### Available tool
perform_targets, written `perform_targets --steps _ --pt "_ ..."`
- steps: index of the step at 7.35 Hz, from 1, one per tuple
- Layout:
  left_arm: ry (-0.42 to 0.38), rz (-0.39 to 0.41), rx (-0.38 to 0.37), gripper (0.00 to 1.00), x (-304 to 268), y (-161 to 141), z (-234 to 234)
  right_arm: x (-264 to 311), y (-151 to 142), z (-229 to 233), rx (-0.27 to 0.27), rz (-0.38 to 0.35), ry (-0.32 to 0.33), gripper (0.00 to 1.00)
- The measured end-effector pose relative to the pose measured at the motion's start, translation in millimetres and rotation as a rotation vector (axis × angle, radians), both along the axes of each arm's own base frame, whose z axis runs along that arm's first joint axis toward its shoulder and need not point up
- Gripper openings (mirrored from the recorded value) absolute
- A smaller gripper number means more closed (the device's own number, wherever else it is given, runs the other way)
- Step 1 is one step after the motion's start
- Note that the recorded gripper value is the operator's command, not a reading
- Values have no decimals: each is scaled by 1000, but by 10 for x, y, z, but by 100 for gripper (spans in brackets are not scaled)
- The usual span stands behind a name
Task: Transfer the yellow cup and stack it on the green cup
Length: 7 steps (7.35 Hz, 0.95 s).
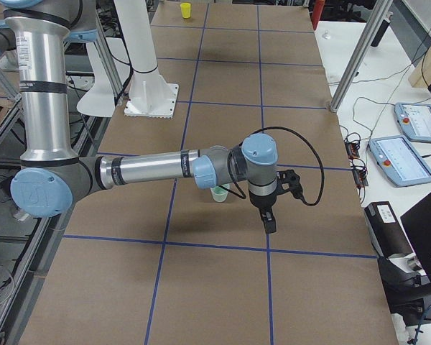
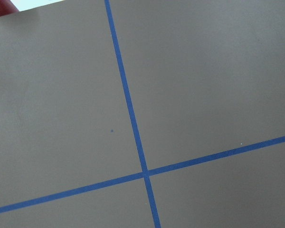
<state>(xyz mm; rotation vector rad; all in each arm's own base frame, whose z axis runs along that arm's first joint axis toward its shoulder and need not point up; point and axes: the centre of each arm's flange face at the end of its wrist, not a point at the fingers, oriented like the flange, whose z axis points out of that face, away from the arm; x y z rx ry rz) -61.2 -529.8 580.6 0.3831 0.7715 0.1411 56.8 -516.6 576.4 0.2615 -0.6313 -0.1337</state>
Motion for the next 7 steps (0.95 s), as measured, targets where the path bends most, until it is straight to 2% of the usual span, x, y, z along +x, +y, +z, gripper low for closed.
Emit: perform_targets --steps 3,4,5,7 --pt "9 -19 87 100 3 -34 -266 2 13 114 -28 11 0 100" --pt "23 -48 85 100 -2 -12 -318 2 28 214 -49 11 0 100" --pt "36 -102 35 100 -15 61 -257 -2 53 350 -72 2 -3 100" --pt "3 -309 -120 100 -109 241 -32 -1 163 631 -113 -19 -5 100"
